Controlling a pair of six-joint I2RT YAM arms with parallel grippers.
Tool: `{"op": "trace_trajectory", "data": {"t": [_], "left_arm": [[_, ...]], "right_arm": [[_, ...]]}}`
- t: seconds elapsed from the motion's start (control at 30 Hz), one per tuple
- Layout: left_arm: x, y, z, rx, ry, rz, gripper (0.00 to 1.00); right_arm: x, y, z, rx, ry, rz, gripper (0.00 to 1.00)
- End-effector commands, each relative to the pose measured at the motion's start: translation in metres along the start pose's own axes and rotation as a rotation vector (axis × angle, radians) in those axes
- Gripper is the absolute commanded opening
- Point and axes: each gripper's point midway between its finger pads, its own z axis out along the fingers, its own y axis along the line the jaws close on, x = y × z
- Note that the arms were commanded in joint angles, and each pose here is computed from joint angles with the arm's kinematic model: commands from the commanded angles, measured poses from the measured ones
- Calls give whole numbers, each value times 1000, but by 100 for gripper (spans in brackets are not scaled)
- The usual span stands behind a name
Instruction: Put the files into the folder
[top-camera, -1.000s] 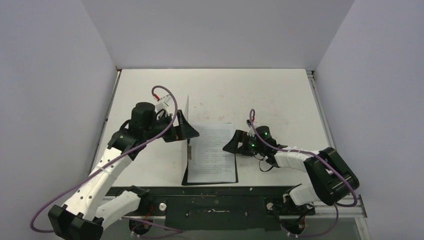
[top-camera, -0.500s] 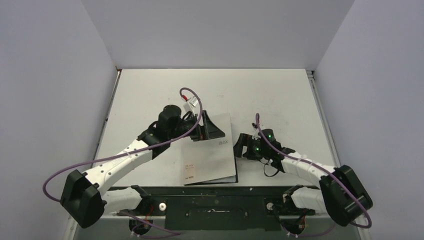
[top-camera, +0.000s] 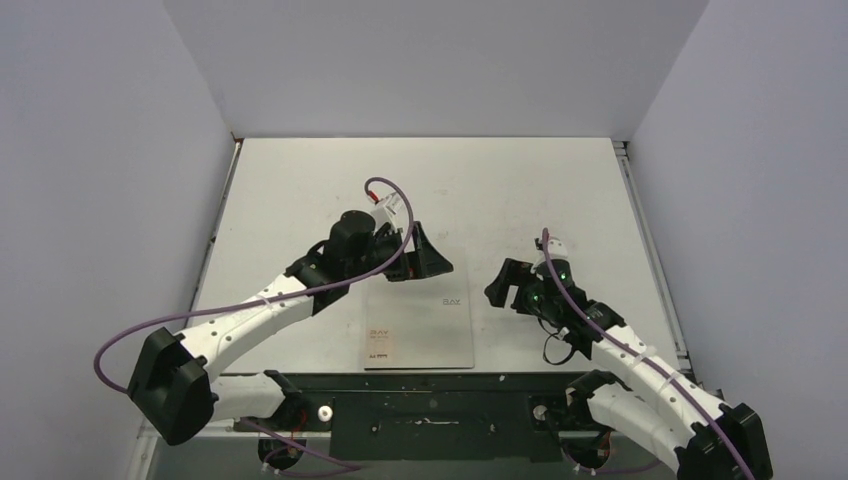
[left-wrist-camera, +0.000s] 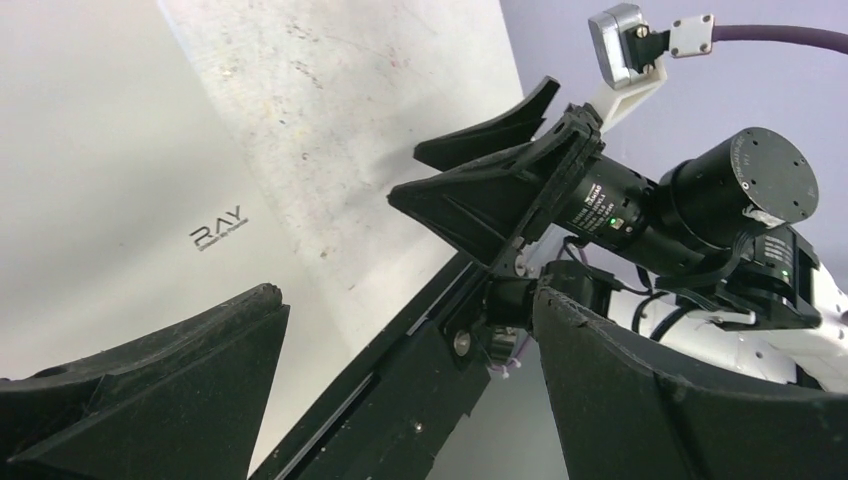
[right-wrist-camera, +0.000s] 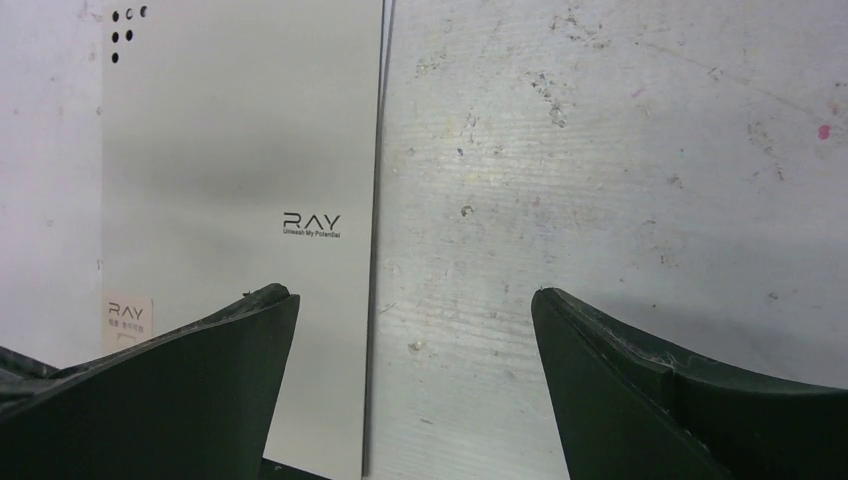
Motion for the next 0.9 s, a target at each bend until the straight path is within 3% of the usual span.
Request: {"op": "trace_trajectory", "data": {"t": [0.0, 0.27, 0.43, 0.7, 0.87], "left_arm": [[-27, -13, -21, -48, -98, 91, 93], [-27, 34, -51, -301, -145, 104, 93], [-23, 82, -74, -462, -194, 22, 93], [-2, 143, -93, -498, -224, -163, 94], [18, 165, -87, -513, -177, -227, 94]], "right_arm": [[-15, 0, -4, 24, -38, -23, 90], [-13, 15, 2, -62, -29, -11, 89], [-2, 19, 11, -93, 4, 11, 89], [27, 34, 31, -138, 100, 3, 90], [38, 51, 42, -177, 124, 12, 90]]}}
